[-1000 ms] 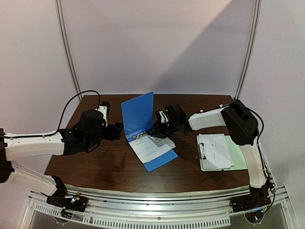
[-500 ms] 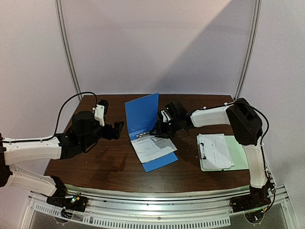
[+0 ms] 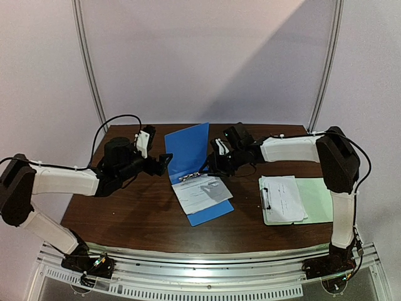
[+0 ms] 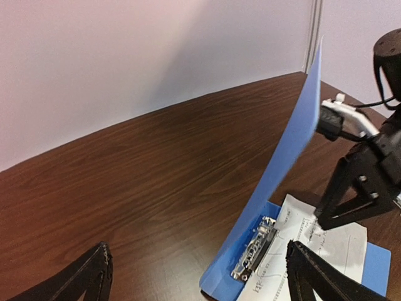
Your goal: Put the files into the folder
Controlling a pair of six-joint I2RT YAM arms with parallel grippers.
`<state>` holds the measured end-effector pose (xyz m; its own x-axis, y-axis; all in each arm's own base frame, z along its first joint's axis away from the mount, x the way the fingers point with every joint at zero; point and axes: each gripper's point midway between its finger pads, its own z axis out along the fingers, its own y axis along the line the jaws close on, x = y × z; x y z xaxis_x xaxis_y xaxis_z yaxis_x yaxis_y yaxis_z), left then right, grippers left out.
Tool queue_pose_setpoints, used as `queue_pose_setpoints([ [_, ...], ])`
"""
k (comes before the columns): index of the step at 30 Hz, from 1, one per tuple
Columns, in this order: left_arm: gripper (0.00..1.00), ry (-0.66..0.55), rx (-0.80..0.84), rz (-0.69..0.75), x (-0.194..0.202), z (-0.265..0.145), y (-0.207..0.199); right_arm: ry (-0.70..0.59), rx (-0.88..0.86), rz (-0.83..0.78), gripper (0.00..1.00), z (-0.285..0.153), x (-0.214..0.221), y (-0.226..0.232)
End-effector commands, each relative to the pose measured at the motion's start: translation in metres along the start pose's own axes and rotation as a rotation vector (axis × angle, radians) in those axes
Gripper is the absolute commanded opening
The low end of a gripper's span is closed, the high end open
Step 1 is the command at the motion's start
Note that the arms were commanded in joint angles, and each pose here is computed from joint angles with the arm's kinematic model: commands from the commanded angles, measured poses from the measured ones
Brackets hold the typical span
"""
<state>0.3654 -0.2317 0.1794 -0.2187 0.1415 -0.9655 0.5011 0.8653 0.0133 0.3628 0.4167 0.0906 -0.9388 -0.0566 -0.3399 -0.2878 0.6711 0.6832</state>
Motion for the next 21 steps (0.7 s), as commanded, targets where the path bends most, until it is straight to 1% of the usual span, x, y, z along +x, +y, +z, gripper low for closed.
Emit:
queue_pose_setpoints([
  [1,0.95,-0.057,0.068,0.062,-0.014,0.016,-0.001,0.012,-0.015,-0.024,0.43,-0.026,0.012,0.010],
  [3,0.91,-0.077,0.071,0.079,-0.017,0.020,-0.001,-0.001,-0.018,-0.036,0.44,-0.038,0.014,0.014],
  [6,0.84,-0.097,0.085,0.099,-0.019,0.026,-0.004,-0.007,0.002,-0.050,0.44,-0.049,0.020,0.012],
  [9,0.77,-0.092,0.094,0.108,-0.018,0.034,-0.005,-0.032,0.033,-0.065,0.44,-0.062,0.024,0.008],
  [13,0.59,-0.083,0.107,0.115,-0.015,0.040,-0.008,-0.079,0.050,-0.076,0.44,-0.079,0.022,0.006],
  [14,0.53,-0.083,0.106,0.116,-0.015,0.040,-0.008,-0.083,0.053,-0.074,0.44,-0.081,0.022,0.003],
  [18,0.35,-0.083,0.094,0.128,-0.014,0.037,-0.006,-0.098,0.058,-0.068,0.44,-0.089,0.022,0.000],
  [19,0.29,-0.085,0.088,0.132,-0.015,0.036,-0.005,-0.100,0.059,-0.065,0.44,-0.090,0.021,-0.001],
  [21,0.21,-0.083,0.073,0.137,-0.014,0.033,-0.003,-0.108,0.058,-0.066,0.44,-0.093,0.019,0.000],
])
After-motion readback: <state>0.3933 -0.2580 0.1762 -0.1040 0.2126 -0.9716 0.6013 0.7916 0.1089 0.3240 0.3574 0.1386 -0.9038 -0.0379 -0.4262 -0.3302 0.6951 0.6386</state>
